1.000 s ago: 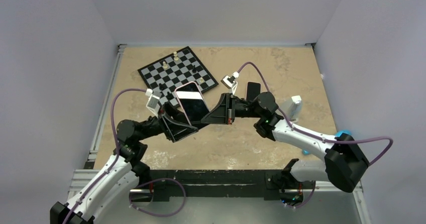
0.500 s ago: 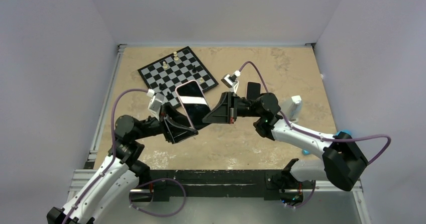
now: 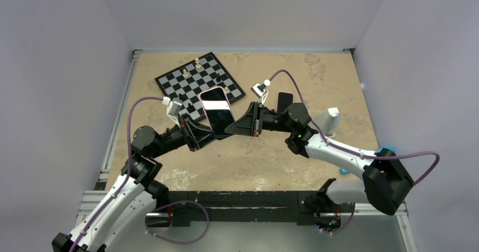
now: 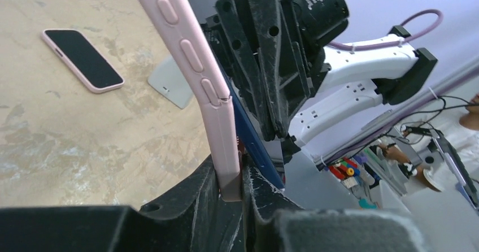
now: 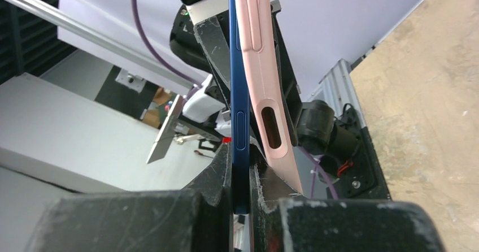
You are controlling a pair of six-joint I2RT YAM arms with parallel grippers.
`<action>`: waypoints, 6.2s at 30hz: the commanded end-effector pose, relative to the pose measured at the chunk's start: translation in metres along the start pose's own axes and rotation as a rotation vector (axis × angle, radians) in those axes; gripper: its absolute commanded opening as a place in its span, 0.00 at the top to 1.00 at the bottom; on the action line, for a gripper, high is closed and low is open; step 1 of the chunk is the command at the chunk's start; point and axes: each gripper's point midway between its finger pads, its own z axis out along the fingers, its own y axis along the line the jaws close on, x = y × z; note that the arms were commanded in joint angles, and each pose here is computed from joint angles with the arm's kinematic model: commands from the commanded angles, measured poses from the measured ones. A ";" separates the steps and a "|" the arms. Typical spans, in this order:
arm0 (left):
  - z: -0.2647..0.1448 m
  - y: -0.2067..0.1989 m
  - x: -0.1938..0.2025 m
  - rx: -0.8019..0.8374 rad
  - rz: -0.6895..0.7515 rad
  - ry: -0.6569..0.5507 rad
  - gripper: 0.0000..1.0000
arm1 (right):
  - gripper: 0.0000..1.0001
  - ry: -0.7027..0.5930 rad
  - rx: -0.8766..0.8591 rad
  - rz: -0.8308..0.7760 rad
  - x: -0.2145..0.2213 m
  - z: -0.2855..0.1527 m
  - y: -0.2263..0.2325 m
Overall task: Take the phone out of the phone case
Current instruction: Remove the phone case from the phone, then place the phone case at the center of the board, then place the phone at the center of the board, then pick up the phone at the center of the board, then adjust the phone.
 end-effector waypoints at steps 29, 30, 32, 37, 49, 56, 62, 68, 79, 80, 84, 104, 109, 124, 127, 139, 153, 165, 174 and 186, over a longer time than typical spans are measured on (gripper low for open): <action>-0.003 0.133 0.076 -0.547 -0.409 0.114 1.00 | 1.00 -0.202 0.685 -0.351 -0.072 -0.082 -0.074; 0.000 0.134 0.086 -0.530 -0.430 0.144 1.00 | 1.00 -0.225 0.726 -0.367 -0.087 -0.089 -0.078; 0.005 0.136 0.101 -0.501 -0.469 0.181 1.00 | 1.00 -0.257 0.807 -0.381 -0.117 -0.102 -0.097; 0.000 0.151 0.125 -0.548 -0.496 0.248 1.00 | 1.00 -0.338 0.945 -0.380 -0.191 -0.125 -0.140; -0.006 0.181 0.166 -0.668 -0.550 0.450 1.00 | 1.00 -0.331 1.050 -0.217 -0.295 -0.112 -0.269; -0.016 0.187 0.171 -0.721 -0.524 0.472 0.89 | 0.99 -0.288 0.974 -0.139 -0.303 -0.093 -0.335; -0.027 0.185 0.173 -0.758 -0.510 0.498 0.71 | 0.93 -0.290 0.976 -0.106 -0.308 -0.098 -0.373; -0.035 0.181 0.163 -0.779 -0.466 0.464 0.50 | 0.84 -0.284 1.004 -0.089 -0.306 -0.106 -0.395; -0.048 0.160 0.128 -0.811 -0.357 0.408 0.39 | 0.54 -0.295 1.160 -0.105 -0.304 -0.135 -0.415; -0.049 0.158 0.122 -0.813 -0.343 0.395 0.38 | 0.49 -0.298 1.193 -0.115 -0.305 -0.141 -0.414; -0.050 0.142 0.104 -0.768 -0.280 0.342 0.35 | 0.28 -0.276 1.326 -0.181 -0.310 -0.162 -0.397; -0.032 0.091 0.065 -0.537 -0.299 0.144 0.01 | 0.08 -0.108 1.844 -0.137 -0.190 -0.272 -0.312; -0.034 0.083 0.062 -0.510 -0.297 0.130 0.00 | 0.06 -0.090 1.814 -0.090 -0.171 -0.271 -0.324; -0.035 0.078 0.064 -0.482 -0.287 0.137 0.00 | 0.06 -0.077 1.785 -0.032 -0.144 -0.279 -0.346; -0.034 0.078 0.063 -0.482 -0.285 0.134 0.00 | 0.08 -0.076 1.762 -0.032 -0.145 -0.277 -0.346; -0.031 0.078 0.057 -0.486 -0.284 0.129 0.02 | 0.71 -0.031 1.633 -0.099 -0.140 -0.261 -0.349; -0.031 0.067 0.026 -0.552 -0.323 0.053 0.05 | 1.00 -0.089 1.300 -0.557 -0.145 -0.192 -0.275; -0.047 0.066 -0.002 -0.709 -0.361 0.027 0.00 | 1.00 -0.100 0.874 -0.975 -0.107 -0.090 -0.174; -0.007 0.088 -0.017 -0.641 -0.421 0.059 0.02 | 1.00 0.026 0.711 -1.102 -0.065 -0.041 -0.158; 0.018 0.106 -0.019 -0.601 -0.273 0.207 0.26 | 1.00 0.127 0.559 -1.179 -0.029 -0.010 -0.137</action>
